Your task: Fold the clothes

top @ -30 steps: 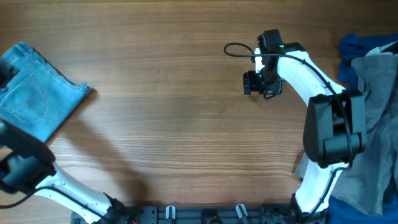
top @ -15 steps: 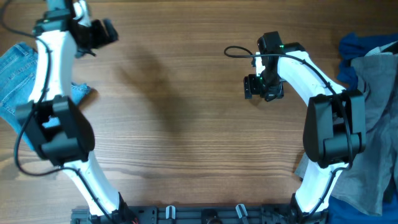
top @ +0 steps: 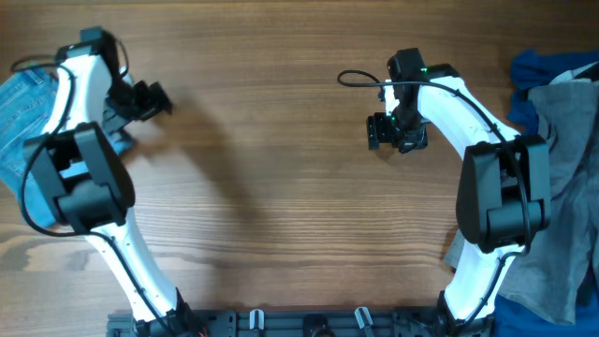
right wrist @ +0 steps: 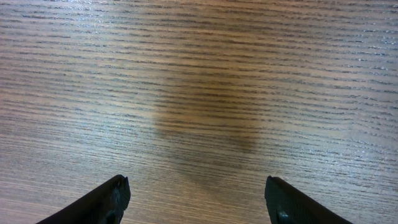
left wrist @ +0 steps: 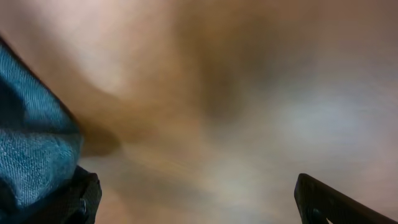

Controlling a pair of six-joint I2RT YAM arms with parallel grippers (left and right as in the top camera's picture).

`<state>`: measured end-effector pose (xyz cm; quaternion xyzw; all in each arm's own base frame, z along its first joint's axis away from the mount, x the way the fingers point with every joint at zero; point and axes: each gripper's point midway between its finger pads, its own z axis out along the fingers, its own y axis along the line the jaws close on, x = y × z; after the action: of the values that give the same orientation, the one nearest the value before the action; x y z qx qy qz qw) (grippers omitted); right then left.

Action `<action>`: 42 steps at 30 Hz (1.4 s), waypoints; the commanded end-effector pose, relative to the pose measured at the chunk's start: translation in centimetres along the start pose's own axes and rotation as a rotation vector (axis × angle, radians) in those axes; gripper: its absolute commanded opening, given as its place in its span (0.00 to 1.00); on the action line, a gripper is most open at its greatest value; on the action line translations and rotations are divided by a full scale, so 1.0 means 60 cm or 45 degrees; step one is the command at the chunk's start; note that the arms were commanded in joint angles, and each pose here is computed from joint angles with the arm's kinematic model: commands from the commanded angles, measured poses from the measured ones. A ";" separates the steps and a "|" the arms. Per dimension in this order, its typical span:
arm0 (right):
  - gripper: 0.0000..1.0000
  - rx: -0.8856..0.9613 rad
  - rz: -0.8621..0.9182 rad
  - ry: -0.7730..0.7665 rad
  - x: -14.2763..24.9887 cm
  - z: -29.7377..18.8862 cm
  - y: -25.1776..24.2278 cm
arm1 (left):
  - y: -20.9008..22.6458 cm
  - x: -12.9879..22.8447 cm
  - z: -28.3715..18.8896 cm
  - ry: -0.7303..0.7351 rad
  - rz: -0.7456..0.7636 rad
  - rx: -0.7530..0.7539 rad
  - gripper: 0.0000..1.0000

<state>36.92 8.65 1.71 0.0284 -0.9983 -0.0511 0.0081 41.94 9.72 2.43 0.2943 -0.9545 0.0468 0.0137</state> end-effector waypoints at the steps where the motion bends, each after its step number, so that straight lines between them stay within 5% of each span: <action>1: 0.75 0.012 -0.030 -0.023 -0.002 -0.012 -0.003 | 0.104 0.043 0.025 0.158 -0.205 -0.171 1.00; 11: 0.75 0.016 -0.030 -0.032 -0.005 -0.012 -0.004 | 0.264 0.095 -0.014 0.304 -0.371 -0.546 1.00; 20: 0.82 0.014 -0.027 -0.030 -0.004 -0.012 -0.003 | 0.263 0.094 -0.019 0.283 -0.385 -0.571 1.00; 26: 0.99 -0.263 -0.034 -0.033 -0.007 -0.018 0.059 | 0.172 0.081 -0.022 0.190 -0.269 -0.463 1.00; 30: 1.00 -0.394 0.003 -0.050 -0.016 -0.026 0.088 | 0.061 0.081 -0.014 0.084 -0.054 -0.443 1.00; 37: 1.00 -0.376 0.105 -0.065 -0.027 -0.033 0.057 | -0.163 0.166 0.022 0.087 0.421 -0.192 1.00; 42: 0.99 -0.369 0.254 -0.021 -0.021 -0.064 -0.024 | -0.171 0.235 0.008 0.231 0.513 -0.257 1.00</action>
<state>37.17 10.14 3.10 -0.0308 -0.9820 -0.1845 0.0244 37.77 -5.88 1.03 0.1067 -0.9890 -0.0401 0.0943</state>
